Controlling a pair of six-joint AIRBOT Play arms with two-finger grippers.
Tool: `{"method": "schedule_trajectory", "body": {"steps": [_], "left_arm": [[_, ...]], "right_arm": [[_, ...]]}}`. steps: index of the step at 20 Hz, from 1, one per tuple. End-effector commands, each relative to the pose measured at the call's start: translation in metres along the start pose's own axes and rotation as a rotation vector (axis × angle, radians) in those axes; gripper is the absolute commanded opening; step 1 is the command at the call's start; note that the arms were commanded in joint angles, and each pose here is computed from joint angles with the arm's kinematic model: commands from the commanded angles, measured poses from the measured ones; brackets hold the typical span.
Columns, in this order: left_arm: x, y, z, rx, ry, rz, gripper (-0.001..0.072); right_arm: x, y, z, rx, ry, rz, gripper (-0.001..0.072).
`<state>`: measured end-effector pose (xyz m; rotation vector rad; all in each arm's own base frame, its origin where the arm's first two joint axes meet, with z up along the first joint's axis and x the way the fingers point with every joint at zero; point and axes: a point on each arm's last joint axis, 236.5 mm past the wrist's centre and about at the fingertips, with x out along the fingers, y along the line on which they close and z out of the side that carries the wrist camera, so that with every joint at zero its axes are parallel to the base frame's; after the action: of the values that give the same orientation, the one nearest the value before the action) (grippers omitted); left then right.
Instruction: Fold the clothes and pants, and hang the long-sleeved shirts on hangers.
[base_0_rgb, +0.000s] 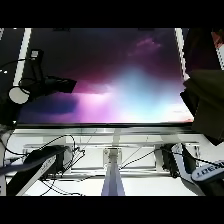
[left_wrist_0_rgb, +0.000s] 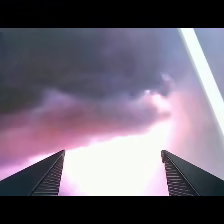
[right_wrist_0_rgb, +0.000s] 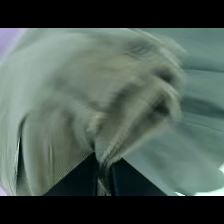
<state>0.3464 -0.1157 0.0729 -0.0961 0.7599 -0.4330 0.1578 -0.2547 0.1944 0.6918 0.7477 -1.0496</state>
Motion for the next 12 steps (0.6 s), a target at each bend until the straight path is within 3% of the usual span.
{"method": "schedule_trajectory", "body": {"steps": [1, 3, 4, 5, 6, 8, 11, 12], "left_arm": [[0.0, 0.0, 0.001, -0.001, -0.003, 0.0, 0.0697], [0.0, 0.0, 0.001, -0.001, -0.002, 0.0, 0.0697], [0.0, 0.0, 0.001, -0.001, -0.002, 0.0, 0.0697], [0.0, 0.0, 0.001, -0.001, -0.002, 0.0, 0.0698], [0.0, 0.0, 0.001, -0.001, -0.003, 0.0, 0.0697], [0.0, 0.0, 0.001, -0.001, -0.002, 0.0, 0.0697], [0.0, 0.0, 0.001, -0.001, -0.003, 0.0, 0.0698], [0.0, 0.0, 0.001, -0.001, -0.003, 0.0, 0.0698]], "right_arm": [[-0.021, -0.08, 0.008, 0.3, -0.08, -0.178, 0.0026], [-0.024, -0.095, 0.015, 0.373, -0.117, -0.197, 0.0031], [-0.023, -0.094, 0.018, 0.416, -0.132, -0.185, 0.0165], [-0.021, -0.089, 0.019, 0.421, -0.125, -0.162, 0.0407], [-0.018, -0.083, 0.019, 0.422, -0.117, -0.139, 0.0571], [-0.011, -0.068, 0.023, 0.413, -0.105, -0.077, 0.0546], [-0.005, 0.021, 0.026, 0.129, -0.093, 0.194, 0.0289], [-0.007, 0.061, 0.02, -0.005, -0.094, 0.298, 0.0158]]}}
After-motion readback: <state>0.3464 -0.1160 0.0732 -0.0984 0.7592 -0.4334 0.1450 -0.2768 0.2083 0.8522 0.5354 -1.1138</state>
